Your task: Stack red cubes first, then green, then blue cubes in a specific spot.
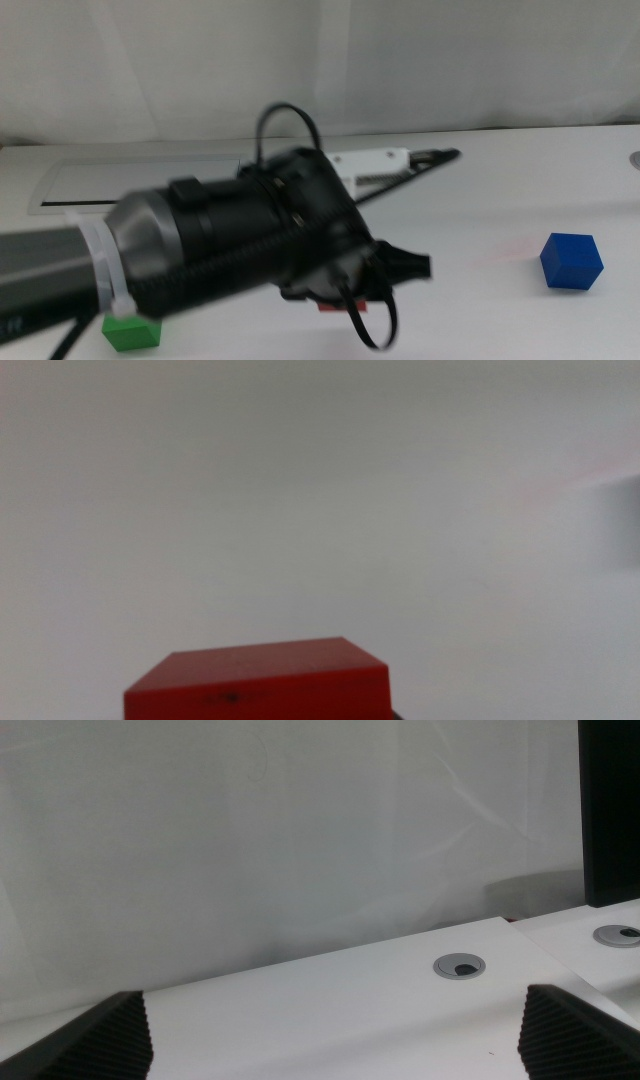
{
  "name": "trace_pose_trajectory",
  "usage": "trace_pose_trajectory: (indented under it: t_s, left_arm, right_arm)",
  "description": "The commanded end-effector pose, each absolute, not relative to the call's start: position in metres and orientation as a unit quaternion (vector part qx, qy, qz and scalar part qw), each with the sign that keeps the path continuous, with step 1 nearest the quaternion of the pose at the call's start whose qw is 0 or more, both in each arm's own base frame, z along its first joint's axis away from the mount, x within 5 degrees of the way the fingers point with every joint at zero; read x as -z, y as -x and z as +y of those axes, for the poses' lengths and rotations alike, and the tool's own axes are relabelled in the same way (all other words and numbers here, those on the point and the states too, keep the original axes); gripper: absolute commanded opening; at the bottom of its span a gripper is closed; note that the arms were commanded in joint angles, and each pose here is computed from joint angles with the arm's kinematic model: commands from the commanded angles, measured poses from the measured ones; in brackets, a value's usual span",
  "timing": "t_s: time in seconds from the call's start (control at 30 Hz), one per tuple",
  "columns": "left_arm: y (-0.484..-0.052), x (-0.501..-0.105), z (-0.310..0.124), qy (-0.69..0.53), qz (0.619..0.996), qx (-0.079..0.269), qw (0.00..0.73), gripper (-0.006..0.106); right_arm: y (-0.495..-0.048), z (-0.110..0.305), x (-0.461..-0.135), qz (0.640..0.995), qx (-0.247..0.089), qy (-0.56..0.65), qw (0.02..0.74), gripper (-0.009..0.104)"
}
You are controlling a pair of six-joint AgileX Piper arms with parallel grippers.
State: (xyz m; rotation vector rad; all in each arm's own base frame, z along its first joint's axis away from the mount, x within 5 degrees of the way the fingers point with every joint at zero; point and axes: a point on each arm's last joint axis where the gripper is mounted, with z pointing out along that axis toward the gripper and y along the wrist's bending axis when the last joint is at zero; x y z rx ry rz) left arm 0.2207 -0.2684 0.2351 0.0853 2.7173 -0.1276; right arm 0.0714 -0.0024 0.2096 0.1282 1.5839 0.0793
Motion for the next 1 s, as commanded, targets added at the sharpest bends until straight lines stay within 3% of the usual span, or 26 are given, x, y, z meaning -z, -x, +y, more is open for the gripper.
trace_pose_trajectory:
  t_s: [0.0, 0.3, 0.83, 0.97]
  left_arm:
    - [-0.208, -0.236, -0.276, -0.021, 0.977, 0.041, 0.208, -0.003]
    - [-0.182, -0.202, -0.268, 0.052, 0.984, 0.01, 0.169, -0.003]
    - [-0.18, -0.156, -0.279, 0.056, 0.991, 0.006, 0.125, -0.003]
    - [-0.181, -0.151, -0.284, 0.056, 0.991, 0.023, 0.123, -0.003]
  right_arm:
    - [-0.071, -0.003, -0.197, 0.721, -0.028, -0.059, 0.69, 0.103]
    - [-0.071, -0.003, -0.197, 0.721, -0.028, -0.059, 0.69, 0.103]
    - [-0.071, -0.003, -0.197, 0.721, -0.028, -0.059, 0.69, 0.103]
    - [-0.071, -0.003, -0.197, 0.721, -0.028, -0.059, 0.69, 0.103]
